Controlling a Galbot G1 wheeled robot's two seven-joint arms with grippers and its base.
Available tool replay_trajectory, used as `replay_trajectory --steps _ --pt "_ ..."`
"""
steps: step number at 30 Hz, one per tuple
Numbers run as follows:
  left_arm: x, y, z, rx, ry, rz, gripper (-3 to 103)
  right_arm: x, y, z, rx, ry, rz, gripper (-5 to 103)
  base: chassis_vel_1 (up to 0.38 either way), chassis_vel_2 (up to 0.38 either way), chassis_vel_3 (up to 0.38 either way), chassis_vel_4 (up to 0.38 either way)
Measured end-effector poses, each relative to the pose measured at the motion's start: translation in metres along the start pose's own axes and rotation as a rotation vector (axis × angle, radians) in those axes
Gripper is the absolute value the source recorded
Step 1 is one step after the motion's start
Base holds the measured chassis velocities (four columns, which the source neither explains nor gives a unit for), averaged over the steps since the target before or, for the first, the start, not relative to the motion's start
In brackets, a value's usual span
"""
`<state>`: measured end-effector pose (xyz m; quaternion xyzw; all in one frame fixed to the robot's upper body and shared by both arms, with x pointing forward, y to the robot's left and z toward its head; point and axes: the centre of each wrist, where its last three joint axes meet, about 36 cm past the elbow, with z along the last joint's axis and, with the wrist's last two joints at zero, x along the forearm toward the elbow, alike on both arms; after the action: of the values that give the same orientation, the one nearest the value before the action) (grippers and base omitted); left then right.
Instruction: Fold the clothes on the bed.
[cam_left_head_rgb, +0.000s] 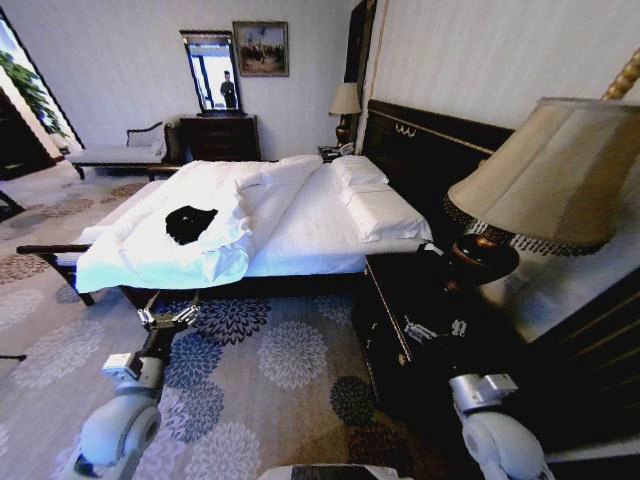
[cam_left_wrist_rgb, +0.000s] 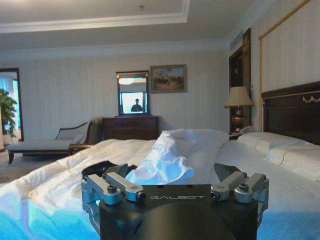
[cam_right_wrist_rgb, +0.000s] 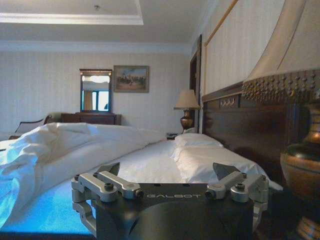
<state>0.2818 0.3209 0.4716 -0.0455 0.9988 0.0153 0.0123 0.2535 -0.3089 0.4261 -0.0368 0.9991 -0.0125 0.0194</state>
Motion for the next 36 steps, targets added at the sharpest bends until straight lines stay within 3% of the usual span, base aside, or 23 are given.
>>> replay_trajectory --steps 6,16,36 --pt "0.009 -0.005 0.002 0.011 0.017 0.009 97 0.004 0.009 0.006 -0.002 -0.002 -0.001 100 0.0 0.0 0.0 0.0" --pt "0.01 -0.014 -0.001 -0.004 0.016 0.046 97 0.001 0.003 0.005 0.004 -0.016 0.007 100 -0.022 0.025 0.023 -0.021" --pt "0.015 -0.013 0.001 -0.017 0.027 0.04 100 0.002 0.006 0.005 -0.024 -0.014 0.012 100 -0.111 0.094 0.108 -0.103"
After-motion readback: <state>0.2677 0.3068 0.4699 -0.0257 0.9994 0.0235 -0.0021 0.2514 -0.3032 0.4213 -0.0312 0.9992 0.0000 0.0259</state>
